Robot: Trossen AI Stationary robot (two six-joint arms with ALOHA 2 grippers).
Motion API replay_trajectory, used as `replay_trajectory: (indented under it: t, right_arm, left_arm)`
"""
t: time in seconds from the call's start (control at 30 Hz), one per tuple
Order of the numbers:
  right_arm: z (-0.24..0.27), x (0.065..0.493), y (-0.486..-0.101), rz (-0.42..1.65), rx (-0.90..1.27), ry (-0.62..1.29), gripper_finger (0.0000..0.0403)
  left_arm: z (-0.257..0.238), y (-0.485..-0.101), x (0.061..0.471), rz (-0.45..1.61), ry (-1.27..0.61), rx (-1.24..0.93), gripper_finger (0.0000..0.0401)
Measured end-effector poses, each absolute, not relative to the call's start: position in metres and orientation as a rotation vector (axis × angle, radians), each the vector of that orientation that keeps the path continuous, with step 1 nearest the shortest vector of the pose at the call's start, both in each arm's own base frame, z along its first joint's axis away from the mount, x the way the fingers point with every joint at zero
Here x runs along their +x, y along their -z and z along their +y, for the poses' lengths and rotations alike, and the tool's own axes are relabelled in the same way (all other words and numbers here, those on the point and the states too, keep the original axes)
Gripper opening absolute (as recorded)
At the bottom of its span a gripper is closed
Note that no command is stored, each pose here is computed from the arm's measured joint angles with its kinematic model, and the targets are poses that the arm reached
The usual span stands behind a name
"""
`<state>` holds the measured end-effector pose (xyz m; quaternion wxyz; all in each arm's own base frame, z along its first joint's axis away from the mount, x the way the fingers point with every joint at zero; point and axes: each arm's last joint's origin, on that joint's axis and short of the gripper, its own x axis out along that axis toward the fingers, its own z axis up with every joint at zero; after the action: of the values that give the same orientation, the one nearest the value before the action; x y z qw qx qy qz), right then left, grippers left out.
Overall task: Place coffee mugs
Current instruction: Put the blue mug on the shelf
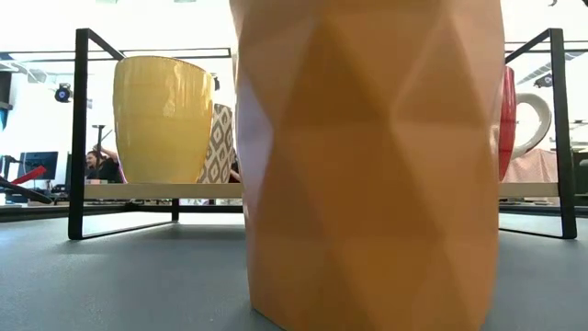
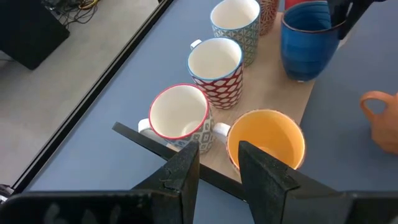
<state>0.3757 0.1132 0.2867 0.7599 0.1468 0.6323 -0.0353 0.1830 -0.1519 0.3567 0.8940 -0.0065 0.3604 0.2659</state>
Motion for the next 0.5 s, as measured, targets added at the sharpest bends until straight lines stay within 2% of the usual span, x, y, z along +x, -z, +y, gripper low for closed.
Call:
replay_trajectory:
  t: [0.17,0.5]
  right_arm:
    - [0.114,0.384,-0.294,1.349,0.253,0.063,0.0013]
    - [0.118,0.396,-0.274,1.48,0.134,0.047,0.0013]
  left_arm:
    - [-0.152,-0.357,0.183,0.748,-0.551,-0.013,0.0095]
    - [-0.152,-0.357,0.183,0.751,-0.547,-0.003,0.0095]
